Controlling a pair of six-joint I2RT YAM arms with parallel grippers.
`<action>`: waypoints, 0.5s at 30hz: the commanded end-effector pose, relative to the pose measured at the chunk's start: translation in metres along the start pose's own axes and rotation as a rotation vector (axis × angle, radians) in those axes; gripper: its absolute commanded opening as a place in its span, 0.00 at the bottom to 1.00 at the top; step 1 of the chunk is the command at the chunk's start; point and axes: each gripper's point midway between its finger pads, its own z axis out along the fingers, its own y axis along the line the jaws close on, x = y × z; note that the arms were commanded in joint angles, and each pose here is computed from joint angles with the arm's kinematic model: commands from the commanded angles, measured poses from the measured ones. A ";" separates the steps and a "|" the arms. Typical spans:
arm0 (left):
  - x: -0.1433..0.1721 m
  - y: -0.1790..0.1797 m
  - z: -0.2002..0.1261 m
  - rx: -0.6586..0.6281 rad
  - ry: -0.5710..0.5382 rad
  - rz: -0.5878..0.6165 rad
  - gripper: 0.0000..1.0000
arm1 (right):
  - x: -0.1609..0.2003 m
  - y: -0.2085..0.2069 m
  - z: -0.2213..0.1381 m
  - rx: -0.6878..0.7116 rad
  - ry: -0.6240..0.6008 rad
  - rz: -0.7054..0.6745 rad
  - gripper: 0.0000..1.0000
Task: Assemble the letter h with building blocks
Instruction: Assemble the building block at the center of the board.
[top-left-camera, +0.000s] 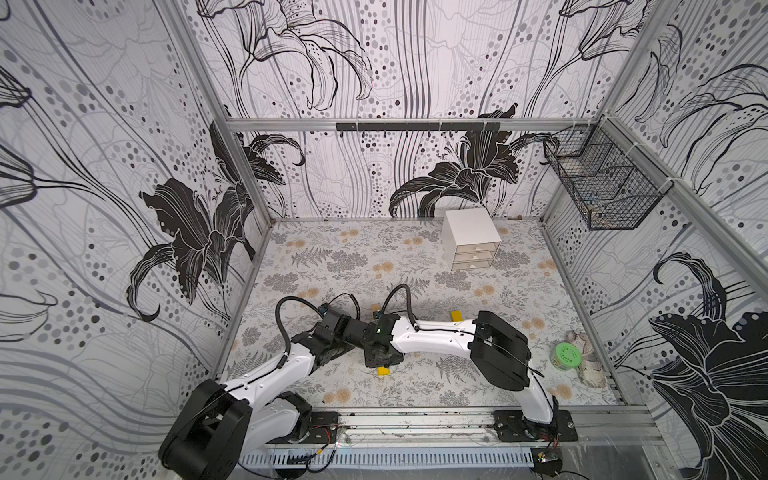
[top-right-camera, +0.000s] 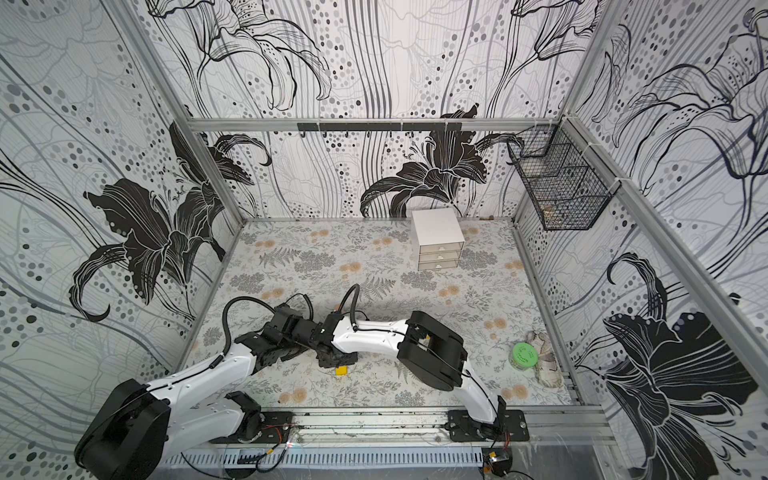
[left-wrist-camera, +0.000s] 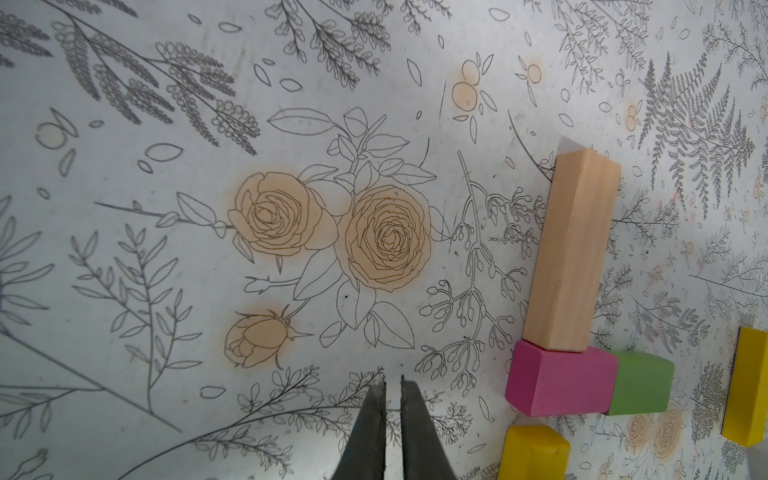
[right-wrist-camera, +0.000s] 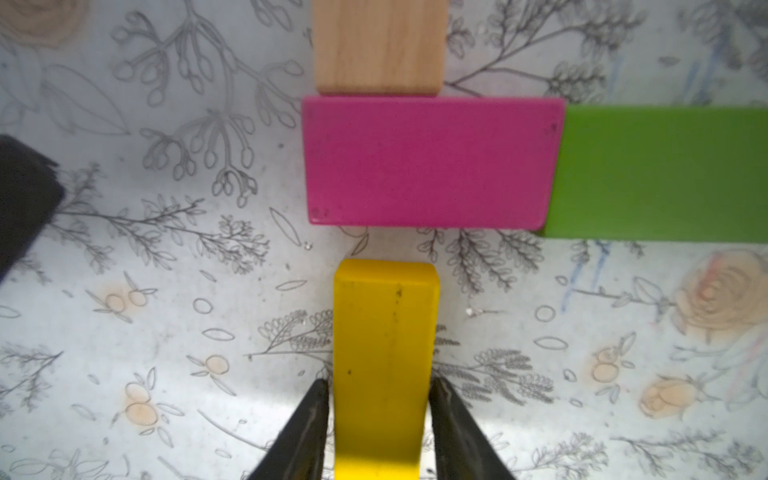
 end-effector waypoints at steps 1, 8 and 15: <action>-0.003 -0.007 -0.003 0.017 -0.016 0.025 0.13 | -0.007 -0.001 -0.002 0.009 -0.016 0.001 0.41; -0.005 -0.009 -0.004 0.021 -0.017 0.027 0.13 | -0.006 0.001 0.002 0.015 -0.006 -0.013 0.37; -0.006 -0.010 -0.004 0.018 -0.016 0.030 0.13 | -0.010 0.007 0.002 0.013 -0.012 -0.024 0.36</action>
